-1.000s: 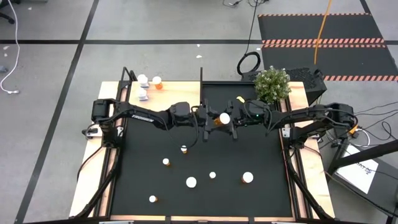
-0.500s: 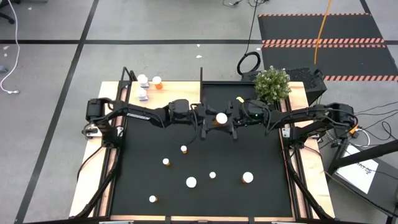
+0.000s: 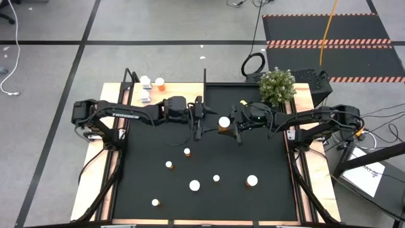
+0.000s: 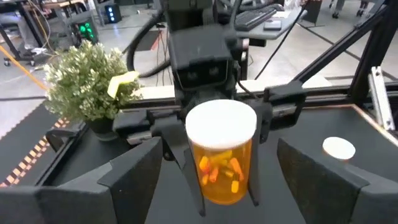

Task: Pick and place medicine bottles onto shelf by color
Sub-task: Put the large orange pill bottle aligned with the other large orange pill bottle on the shelf

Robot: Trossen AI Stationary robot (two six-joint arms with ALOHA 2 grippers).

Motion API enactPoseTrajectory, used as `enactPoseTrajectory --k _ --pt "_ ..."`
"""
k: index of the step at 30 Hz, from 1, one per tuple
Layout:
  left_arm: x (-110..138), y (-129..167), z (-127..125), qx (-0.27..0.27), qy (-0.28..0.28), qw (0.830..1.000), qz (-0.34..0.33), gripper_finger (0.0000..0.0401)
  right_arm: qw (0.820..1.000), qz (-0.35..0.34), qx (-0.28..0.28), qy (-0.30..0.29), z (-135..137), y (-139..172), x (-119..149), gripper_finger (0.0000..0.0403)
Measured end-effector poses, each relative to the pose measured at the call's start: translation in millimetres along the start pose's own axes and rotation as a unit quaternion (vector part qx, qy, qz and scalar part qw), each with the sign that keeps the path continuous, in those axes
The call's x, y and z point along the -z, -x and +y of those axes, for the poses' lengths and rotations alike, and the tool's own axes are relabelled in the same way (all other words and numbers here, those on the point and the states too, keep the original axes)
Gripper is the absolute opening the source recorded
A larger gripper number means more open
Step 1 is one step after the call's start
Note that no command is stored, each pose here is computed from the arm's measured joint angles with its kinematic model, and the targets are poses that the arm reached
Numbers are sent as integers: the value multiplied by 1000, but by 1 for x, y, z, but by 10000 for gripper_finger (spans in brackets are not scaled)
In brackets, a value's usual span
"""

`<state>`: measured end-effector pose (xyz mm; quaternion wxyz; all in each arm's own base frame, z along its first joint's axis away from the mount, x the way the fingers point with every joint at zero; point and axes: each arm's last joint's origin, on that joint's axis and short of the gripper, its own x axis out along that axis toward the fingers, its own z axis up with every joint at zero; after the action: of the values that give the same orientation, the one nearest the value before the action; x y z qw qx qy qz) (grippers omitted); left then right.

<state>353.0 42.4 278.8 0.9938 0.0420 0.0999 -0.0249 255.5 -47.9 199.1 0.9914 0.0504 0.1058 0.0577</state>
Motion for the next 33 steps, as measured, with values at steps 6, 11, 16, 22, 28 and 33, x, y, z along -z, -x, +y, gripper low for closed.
enactPoseTrajectory --k 6,11,16,22,28,33 --pt "-16 4 0 -5 16 999 43 320 999 19 29 -7 -2 0 4 177" --pt "-26 0 -1 -23 -5 994 104 320 998 33 56 -12 -3 0 7 179" --pt "-45 3 0 -24 4 995 101 321 997 47 57 -15 -4 1 10 179" --pt "-56 -1 0 -22 13 993 118 328 997 49 58 -13 -4 1 10 180" --pt "-43 -25 -1 -23 7 987 160 328 997 56 60 -12 -4 1 12 180" --pt "-43 -39 2 -21 -3 985 173 328 994 75 82 -4 -5 1 15 180"
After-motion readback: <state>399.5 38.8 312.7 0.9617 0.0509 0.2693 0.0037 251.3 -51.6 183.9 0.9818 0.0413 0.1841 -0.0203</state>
